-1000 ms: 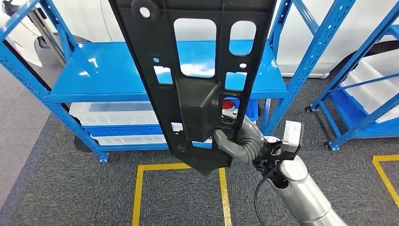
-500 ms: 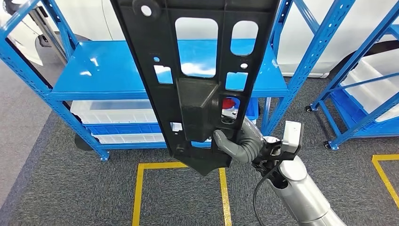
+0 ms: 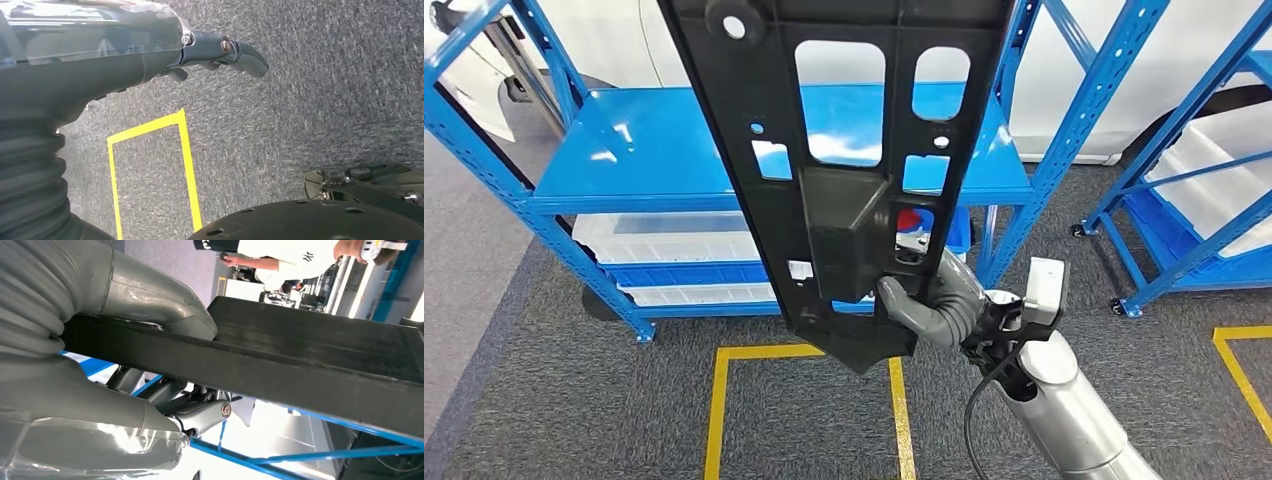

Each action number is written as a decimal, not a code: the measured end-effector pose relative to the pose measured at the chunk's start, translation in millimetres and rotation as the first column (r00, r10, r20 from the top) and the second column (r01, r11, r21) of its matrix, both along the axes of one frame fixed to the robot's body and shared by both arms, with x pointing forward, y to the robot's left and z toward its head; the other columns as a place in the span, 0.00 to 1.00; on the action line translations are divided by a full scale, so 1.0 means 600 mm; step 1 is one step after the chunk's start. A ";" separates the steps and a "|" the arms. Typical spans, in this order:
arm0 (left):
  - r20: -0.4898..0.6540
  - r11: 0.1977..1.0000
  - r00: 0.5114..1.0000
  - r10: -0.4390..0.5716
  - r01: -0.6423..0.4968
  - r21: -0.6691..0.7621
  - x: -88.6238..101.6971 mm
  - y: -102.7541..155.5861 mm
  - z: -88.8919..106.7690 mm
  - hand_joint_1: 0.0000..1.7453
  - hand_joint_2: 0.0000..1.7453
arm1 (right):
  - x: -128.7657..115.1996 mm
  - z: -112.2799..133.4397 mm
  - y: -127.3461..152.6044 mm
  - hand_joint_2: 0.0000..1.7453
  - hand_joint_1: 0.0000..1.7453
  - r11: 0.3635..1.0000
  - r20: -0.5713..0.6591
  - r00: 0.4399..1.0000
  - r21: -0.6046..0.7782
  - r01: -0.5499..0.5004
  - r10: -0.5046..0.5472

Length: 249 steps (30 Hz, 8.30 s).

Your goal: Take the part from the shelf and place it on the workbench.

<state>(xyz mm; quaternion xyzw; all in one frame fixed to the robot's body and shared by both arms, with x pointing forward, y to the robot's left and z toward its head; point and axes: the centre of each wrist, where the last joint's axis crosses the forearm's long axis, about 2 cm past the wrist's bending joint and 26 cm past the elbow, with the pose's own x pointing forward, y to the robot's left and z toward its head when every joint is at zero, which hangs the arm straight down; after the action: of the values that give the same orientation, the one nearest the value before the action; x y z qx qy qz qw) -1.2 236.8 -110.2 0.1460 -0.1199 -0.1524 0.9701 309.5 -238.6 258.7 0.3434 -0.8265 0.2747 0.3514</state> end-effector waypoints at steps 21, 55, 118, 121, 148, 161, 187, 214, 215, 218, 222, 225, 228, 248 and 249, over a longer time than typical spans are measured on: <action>0.006 1.000 1.000 0.000 0.000 -0.002 0.004 -0.001 0.000 0.00 1.00 | 0.000 0.001 0.000 1.00 1.00 1.000 0.002 1.000 0.001 -0.001 0.001; 0.012 1.000 1.000 -0.001 0.001 -0.002 0.008 -0.001 0.000 0.00 1.00 | 0.000 0.000 0.001 1.00 1.00 1.000 0.001 1.000 0.001 -0.001 0.001; 0.008 1.000 1.000 0.000 0.000 0.000 0.006 0.000 0.000 0.00 1.00 | 0.000 0.001 0.001 1.00 1.00 1.000 0.001 1.000 0.002 -0.001 0.001; 0.002 1.000 1.000 0.000 0.000 0.000 0.002 0.000 0.000 0.00 1.00 | 0.000 0.001 0.001 1.00 1.00 1.000 0.001 1.000 0.002 -0.001 0.001; 0.010 1.000 1.000 -0.001 0.001 0.000 0.007 0.000 0.000 0.00 1.00 | 0.000 0.001 0.001 1.00 1.00 1.000 0.001 1.000 0.002 -0.001 0.001; 0.001 1.000 1.000 0.000 0.000 -0.002 0.001 -0.002 0.000 0.00 1.00 | -0.001 -0.001 0.001 1.00 1.00 1.000 -0.001 1.000 0.002 0.000 0.000; 0.002 1.000 1.000 0.000 0.000 0.000 0.001 0.000 0.000 0.00 1.00 | 0.000 0.001 0.001 1.00 1.00 1.000 0.003 1.000 0.002 0.000 0.000; 0.009 1.000 1.000 0.000 0.000 -0.001 0.006 -0.001 0.000 0.00 1.00 | 0.000 0.002 0.001 1.00 1.00 1.000 0.003 1.000 0.002 0.000 0.000; 0.008 1.000 1.000 0.000 0.001 -0.001 0.006 -0.001 0.000 0.00 1.00 | 0.000 0.002 0.001 1.00 1.00 1.000 0.003 1.000 0.002 0.000 0.000; 0.002 1.000 1.000 0.000 0.000 0.001 0.001 0.000 0.000 0.00 1.00 | 0.000 0.001 0.001 1.00 1.00 1.000 0.003 1.000 0.002 0.000 0.000; 0.002 1.000 1.000 -0.001 0.001 -0.001 0.001 -0.001 0.000 0.00 1.00 | 0.000 0.002 0.001 1.00 1.00 1.000 0.004 1.000 0.002 0.000 0.000; 0.002 1.000 1.000 -0.001 0.001 -0.001 0.001 -0.001 0.000 0.00 1.00 | 0.000 0.001 0.001 1.00 1.00 1.000 0.003 1.000 0.002 0.000 0.000; 0.002 1.000 1.000 -0.001 0.001 -0.001 0.001 -0.001 0.000 0.00 1.00 | -0.001 0.000 0.001 1.00 1.00 1.000 0.000 1.000 0.002 0.000 0.000; 0.003 1.000 1.000 0.000 0.000 0.001 0.002 0.001 0.000 0.00 1.00 | 0.000 0.002 0.001 1.00 1.00 1.000 0.003 1.000 0.003 -0.001 0.001; 0.002 1.000 1.000 0.000 0.000 0.001 0.002 0.001 0.000 0.00 1.00 | 0.000 0.002 0.001 1.00 1.00 1.000 0.003 1.000 0.003 -0.001 0.001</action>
<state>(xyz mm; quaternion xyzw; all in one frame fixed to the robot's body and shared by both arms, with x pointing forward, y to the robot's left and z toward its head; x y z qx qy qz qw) -0.1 237.2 -110.2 0.1467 -0.1210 -0.1524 0.9698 309.7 -238.0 259.8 0.3437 -0.8273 0.2742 0.3495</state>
